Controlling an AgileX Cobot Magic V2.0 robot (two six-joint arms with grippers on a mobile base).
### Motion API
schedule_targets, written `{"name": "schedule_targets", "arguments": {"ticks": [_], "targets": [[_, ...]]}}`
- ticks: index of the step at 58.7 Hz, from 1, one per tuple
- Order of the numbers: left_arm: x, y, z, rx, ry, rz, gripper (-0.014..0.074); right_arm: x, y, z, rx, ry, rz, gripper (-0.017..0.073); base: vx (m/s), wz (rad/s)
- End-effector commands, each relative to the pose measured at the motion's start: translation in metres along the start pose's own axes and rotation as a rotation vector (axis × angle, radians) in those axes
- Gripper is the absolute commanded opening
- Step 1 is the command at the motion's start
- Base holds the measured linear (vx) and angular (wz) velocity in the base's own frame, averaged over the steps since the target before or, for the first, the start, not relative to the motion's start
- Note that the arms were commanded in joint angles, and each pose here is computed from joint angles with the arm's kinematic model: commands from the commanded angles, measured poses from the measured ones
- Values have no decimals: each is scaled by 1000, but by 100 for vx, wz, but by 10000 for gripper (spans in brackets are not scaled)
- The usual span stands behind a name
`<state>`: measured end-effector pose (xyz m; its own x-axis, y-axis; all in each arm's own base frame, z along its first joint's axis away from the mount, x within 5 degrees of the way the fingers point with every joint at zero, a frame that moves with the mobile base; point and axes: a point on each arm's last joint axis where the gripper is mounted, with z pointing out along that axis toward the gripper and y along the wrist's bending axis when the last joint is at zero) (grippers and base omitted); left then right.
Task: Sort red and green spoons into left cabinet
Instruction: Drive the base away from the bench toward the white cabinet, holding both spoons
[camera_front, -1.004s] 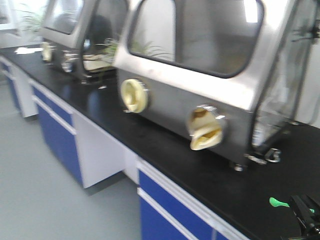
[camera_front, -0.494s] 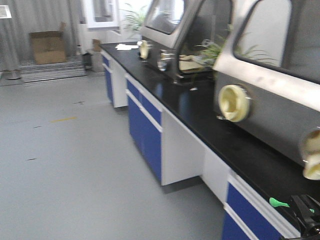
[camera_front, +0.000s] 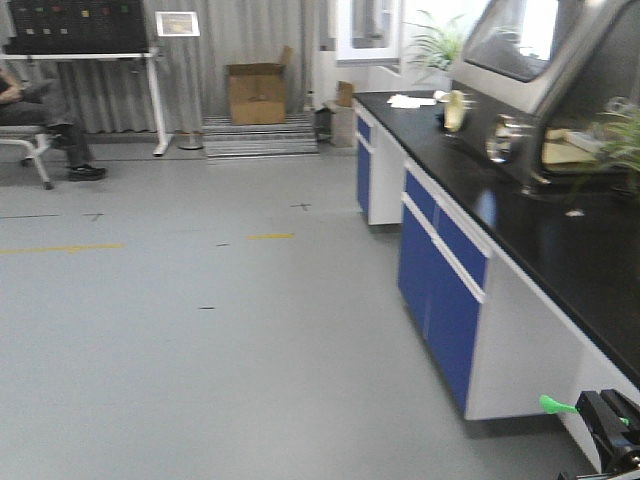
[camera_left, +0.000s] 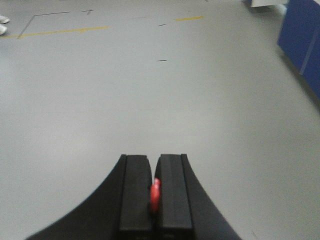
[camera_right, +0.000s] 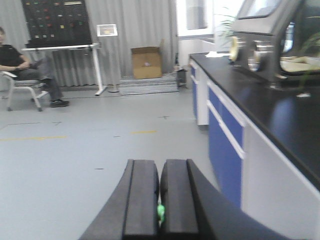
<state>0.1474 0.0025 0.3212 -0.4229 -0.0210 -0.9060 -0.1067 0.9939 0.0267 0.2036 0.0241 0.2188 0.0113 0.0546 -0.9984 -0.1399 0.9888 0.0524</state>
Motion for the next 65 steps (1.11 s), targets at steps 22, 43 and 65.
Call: {"name": "schedule_targets", "arguments": {"ticks": [22, 43, 65], "targets": [[-15, -3, -5, 31, -87, 4, -3, -17, 1, 1, -9, -123, -12, -8, 39, 34], [-15, -3, -5, 29, -84, 4, -3, -17, 1, 1, -9, -123, -12, -8, 50, 12], [-15, -3, -5, 29, -84, 4, -3, -17, 1, 1, -9, -123, -12, -8, 56, 3]]}}
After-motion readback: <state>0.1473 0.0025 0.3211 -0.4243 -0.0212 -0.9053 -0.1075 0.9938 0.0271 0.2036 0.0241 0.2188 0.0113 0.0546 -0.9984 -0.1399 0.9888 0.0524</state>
